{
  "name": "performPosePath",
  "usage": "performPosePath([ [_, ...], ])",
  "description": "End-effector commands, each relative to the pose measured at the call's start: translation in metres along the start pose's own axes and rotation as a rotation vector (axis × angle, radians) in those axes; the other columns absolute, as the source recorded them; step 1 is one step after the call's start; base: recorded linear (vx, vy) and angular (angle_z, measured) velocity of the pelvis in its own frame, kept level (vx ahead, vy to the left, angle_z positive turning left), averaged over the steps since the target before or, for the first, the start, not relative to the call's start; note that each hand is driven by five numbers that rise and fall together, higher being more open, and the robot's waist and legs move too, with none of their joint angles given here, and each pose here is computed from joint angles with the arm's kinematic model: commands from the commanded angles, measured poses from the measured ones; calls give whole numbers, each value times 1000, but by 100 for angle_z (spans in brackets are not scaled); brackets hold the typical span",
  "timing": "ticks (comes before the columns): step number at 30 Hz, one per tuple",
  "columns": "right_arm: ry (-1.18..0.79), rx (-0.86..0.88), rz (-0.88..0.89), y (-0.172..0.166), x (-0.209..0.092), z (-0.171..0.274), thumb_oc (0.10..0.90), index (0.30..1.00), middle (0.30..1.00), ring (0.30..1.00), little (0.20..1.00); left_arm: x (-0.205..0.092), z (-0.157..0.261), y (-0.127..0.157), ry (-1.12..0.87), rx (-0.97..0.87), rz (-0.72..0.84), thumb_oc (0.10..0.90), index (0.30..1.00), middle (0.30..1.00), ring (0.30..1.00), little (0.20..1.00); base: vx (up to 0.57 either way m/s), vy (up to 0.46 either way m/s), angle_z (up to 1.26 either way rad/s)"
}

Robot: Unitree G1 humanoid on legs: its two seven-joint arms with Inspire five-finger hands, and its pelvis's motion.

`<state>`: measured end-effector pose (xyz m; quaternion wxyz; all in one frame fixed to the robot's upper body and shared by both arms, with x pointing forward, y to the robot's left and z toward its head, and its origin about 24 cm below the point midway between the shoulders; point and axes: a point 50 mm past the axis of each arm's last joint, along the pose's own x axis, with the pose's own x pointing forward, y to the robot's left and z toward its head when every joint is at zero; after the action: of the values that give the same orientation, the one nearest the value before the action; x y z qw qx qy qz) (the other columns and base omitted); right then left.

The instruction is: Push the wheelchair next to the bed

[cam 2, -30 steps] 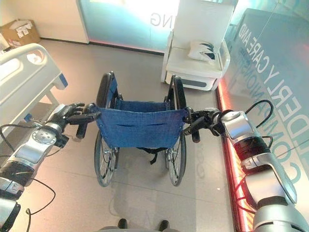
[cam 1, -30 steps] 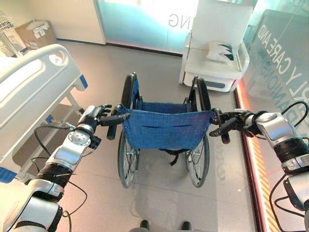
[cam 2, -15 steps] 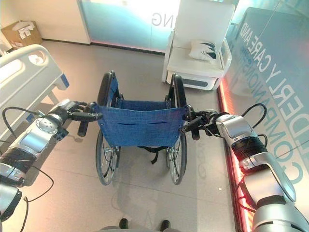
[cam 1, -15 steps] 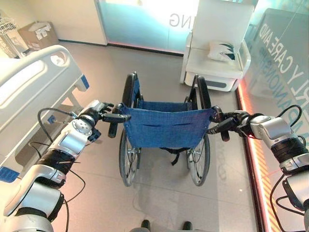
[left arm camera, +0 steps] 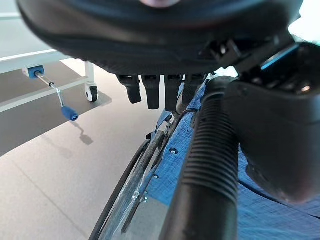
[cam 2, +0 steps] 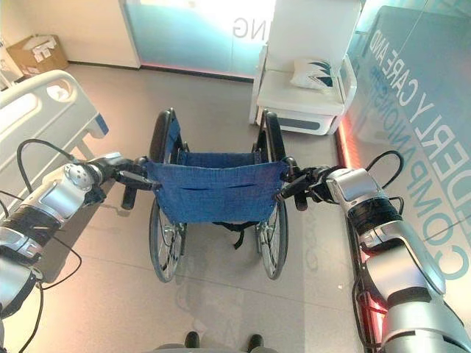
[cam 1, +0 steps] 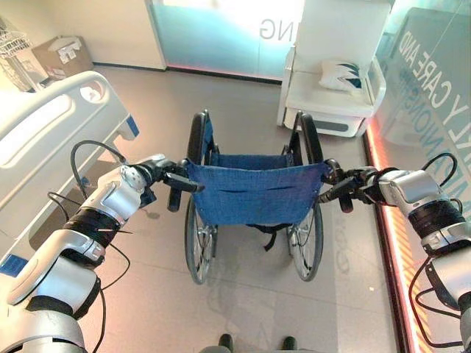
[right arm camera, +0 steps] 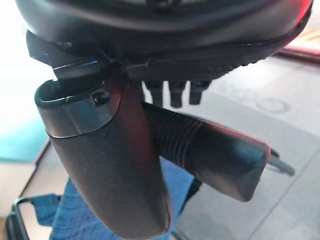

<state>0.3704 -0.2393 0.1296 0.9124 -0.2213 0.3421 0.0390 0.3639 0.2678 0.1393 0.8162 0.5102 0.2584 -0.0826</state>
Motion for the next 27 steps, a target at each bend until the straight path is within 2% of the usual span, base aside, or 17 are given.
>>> performPosePath([
  [1, 5, -86, -207, -30, -8, 11, 800, 900, 900, 900, 900, -8, 6, 41, 72, 17, 101, 800, 900, 900, 900, 900, 0, 0, 0],
  [15, 1, -131, -133, -7, -2, 25, 800, 900, 900, 900, 900, 6, 16, 21, 168, 112, -7, 800, 900, 900, 900, 900, 0, 0, 0],
  [16, 1, -132, -131, -6, -2, 25, 800, 900, 900, 900, 900, 6, 17, 19, 168, 115, -12, 731, 796, 796, 796, 796, 0, 0, 0],
  [17, 0, -135, -126, -4, -1, 26, 800, 900, 900, 900, 900, 7, 18, 17, 167, 120, -19, 598, 596, 596, 596, 596, 0, 0, 0],
  [18, -8, -140, -126, -1, -1, 28, 800, 900, 900, 900, 900, 9, 22, 13, 155, 121, -32, 485, 427, 427, 427, 427, 0, 0, 0],
  [19, -26, -138, -125, 2, 0, 31, 643, 665, 665, 665, 665, 11, 26, 9, 139, 115, -39, 400, 300, 300, 300, 300, 0, 0, 0],
  [20, -33, -137, -126, 3, 0, 32, 643, 665, 665, 665, 665, 11, 27, 8, 133, 115, -39, 400, 300, 300, 300, 300, 0, 0, 0],
  [21, -43, -137, -128, 4, 0, 34, 557, 535, 535, 535, 535, 12, 28, 7, 124, 112, -39, 400, 300, 300, 300, 300, 0, 0, 0],
  [22, -94, -137, -135, 8, 0, 40, 400, 300, 300, 300, 300, 13, 33, 3, 99, 99, -38, 400, 300, 300, 300, 300, 0, 0, 0],
  [27, -184, -154, -109, 20, -3, 51, 400, 300, 300, 300, 300, 16, 37, -6, 84, 90, -38, 400, 300, 300, 300, 300, 0, 0, 0],
])
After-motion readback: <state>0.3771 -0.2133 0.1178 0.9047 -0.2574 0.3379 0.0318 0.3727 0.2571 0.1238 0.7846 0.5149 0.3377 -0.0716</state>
